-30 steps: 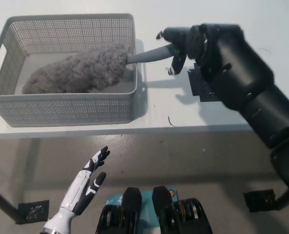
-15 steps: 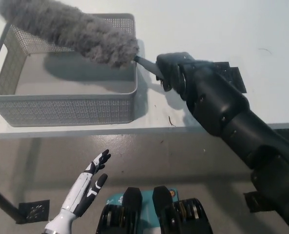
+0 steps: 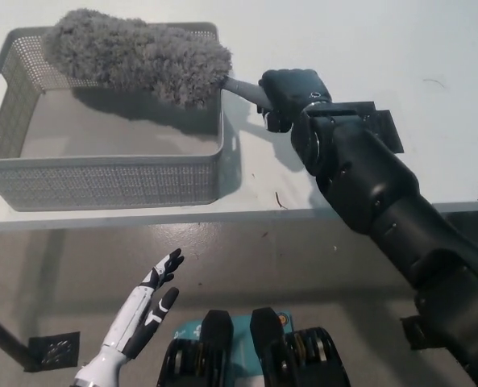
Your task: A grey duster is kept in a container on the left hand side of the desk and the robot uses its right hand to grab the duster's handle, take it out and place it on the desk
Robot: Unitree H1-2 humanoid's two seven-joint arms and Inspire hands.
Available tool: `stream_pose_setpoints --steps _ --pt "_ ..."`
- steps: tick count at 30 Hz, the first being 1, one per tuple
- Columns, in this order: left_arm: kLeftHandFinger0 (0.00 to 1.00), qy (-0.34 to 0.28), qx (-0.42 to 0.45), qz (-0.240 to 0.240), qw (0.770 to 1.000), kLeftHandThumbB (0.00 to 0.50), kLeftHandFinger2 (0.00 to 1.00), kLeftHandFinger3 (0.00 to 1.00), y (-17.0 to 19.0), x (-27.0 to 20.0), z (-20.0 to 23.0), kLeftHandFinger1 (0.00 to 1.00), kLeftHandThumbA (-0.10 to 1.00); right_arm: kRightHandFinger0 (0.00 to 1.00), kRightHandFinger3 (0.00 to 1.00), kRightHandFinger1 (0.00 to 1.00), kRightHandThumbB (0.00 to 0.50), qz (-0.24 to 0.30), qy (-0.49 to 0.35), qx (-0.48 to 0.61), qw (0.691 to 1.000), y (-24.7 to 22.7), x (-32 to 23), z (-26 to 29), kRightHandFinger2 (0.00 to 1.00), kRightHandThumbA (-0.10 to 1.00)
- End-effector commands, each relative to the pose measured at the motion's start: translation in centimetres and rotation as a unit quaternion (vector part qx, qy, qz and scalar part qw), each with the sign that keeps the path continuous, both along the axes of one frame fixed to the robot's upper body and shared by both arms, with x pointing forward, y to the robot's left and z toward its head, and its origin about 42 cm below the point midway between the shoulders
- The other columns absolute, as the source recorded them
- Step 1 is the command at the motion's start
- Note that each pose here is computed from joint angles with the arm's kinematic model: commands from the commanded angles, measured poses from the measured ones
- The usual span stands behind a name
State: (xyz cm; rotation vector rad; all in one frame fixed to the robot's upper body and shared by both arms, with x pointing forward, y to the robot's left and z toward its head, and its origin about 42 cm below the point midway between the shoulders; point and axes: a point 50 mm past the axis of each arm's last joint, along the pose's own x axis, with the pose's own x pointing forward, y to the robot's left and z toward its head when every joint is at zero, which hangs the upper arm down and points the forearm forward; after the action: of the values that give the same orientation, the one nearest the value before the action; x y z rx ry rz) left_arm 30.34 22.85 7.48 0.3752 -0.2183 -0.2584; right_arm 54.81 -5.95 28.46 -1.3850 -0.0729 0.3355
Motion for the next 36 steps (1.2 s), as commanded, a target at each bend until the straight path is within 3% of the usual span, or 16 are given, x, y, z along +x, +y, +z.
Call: stream_pose_setpoints --steps 1,4,6,9,10,12,13,16,17,19,22,25,29,31,34,36 --pt "1.00 -0.029 0.020 -0.037 0.999 0.147 1.00 1.00 -0.9 0.1 2.0 1.00 0.99 0.00 0.53 0.19 0.126 0.008 -0.261 0.451 0.854 1.7 0.0 10.2 0.57 -0.10" --pt "1.00 -0.029 0.020 -0.038 0.999 0.150 1.00 1.00 -1.0 0.2 1.8 1.00 0.99 0.00 0.47 0.13 0.099 -0.034 -0.226 0.520 0.823 0.9 0.1 11.3 0.50 -0.10" --pt "1.00 -0.029 0.020 -0.035 0.999 0.160 1.00 1.00 -0.9 0.2 1.8 1.00 0.99 0.00 0.33 0.00 0.087 -0.066 -0.215 0.592 0.774 -0.2 0.2 12.8 0.36 -0.10" --pt "1.00 -0.031 0.017 -0.034 0.999 0.153 1.00 1.00 -0.9 0.2 1.7 1.00 0.98 0.00 0.26 0.00 0.104 -0.087 -0.218 0.632 0.739 -1.4 0.3 13.9 0.34 -0.10" --pt "1.00 -0.033 0.016 -0.035 0.999 0.152 1.00 1.00 -1.0 0.3 1.7 1.00 0.98 0.04 0.38 0.10 0.113 -0.096 -0.230 0.633 0.733 -1.9 0.3 14.4 0.41 -0.10" --pt "1.00 -0.034 0.015 -0.036 0.999 0.149 1.00 1.00 -1.0 0.3 1.7 1.00 0.98 0.00 0.28 0.05 0.105 -0.097 -0.237 0.638 0.726 -2.5 0.3 14.7 0.36 -0.10" --pt "1.00 -0.031 0.016 -0.036 0.999 0.163 1.00 1.00 -1.1 0.3 1.6 1.00 0.98 0.00 0.08 0.00 0.112 -0.089 -0.238 0.647 0.719 -3.2 0.3 14.8 0.37 -0.10" --pt "1.00 -0.033 0.024 -0.035 0.999 0.157 1.00 1.00 -0.9 0.3 1.7 1.00 1.00 0.00 0.23 0.06 0.134 -0.081 -0.238 0.651 0.716 -4.3 0.5 14.6 0.51 -0.10" --pt "1.00 -0.036 0.027 -0.035 0.998 0.149 1.00 1.00 -0.8 0.3 1.8 1.00 0.99 0.00 0.35 0.10 0.141 -0.083 -0.228 0.651 0.719 -4.7 0.5 14.4 0.53 -0.10" --pt "1.00 -0.038 0.027 -0.037 0.998 0.144 1.00 1.00 -0.8 0.3 1.9 1.00 0.99 0.00 0.38 0.10 0.135 -0.088 -0.228 0.622 0.744 -5.6 0.7 13.9 0.47 -0.10" --pt "1.00 -0.037 0.030 -0.034 0.998 0.160 1.00 1.00 -0.8 0.3 1.8 1.00 1.00 0.00 0.21 0.01 0.146 -0.099 -0.226 0.583 0.774 -6.8 0.8 12.7 0.32 -0.10" --pt "1.00 -0.038 0.028 -0.029 0.998 0.158 1.00 1.00 -0.6 0.0 1.8 1.00 1.00 0.00 0.16 0.00 0.163 -0.105 -0.232 0.553 0.793 -7.8 0.8 11.6 0.28 -0.10" --pt "1.00 -0.035 0.030 -0.021 0.999 0.162 1.00 1.00 -0.2 -0.4 1.7 1.00 1.00 0.00 0.18 0.00 0.165 -0.096 -0.257 0.472 0.838 -10.0 1.1 9.5 0.34 -0.10" --pt "1.00 -0.036 0.030 -0.019 0.999 0.153 1.00 1.00 0.0 -0.6 1.8 1.00 1.00 0.00 0.26 0.03 0.168 -0.090 -0.253 0.446 0.854 -11.3 1.2 8.4 0.41 -0.10" --pt "1.00 -0.039 0.028 -0.013 0.999 0.143 1.00 1.00 0.4 -0.7 1.7 1.00 0.99 0.00 0.52 0.14 0.171 -0.083 -0.251 0.402 0.877 -13.7 1.0 6.5 0.60 -0.10" --pt "1.00 -0.037 0.028 -0.013 0.999 0.142 1.00 1.00 0.6 -0.8 1.7 1.00 0.99 0.00 0.59 0.18 0.157 -0.083 -0.247 0.375 0.890 -14.6 0.9 5.7 0.65 -0.10"
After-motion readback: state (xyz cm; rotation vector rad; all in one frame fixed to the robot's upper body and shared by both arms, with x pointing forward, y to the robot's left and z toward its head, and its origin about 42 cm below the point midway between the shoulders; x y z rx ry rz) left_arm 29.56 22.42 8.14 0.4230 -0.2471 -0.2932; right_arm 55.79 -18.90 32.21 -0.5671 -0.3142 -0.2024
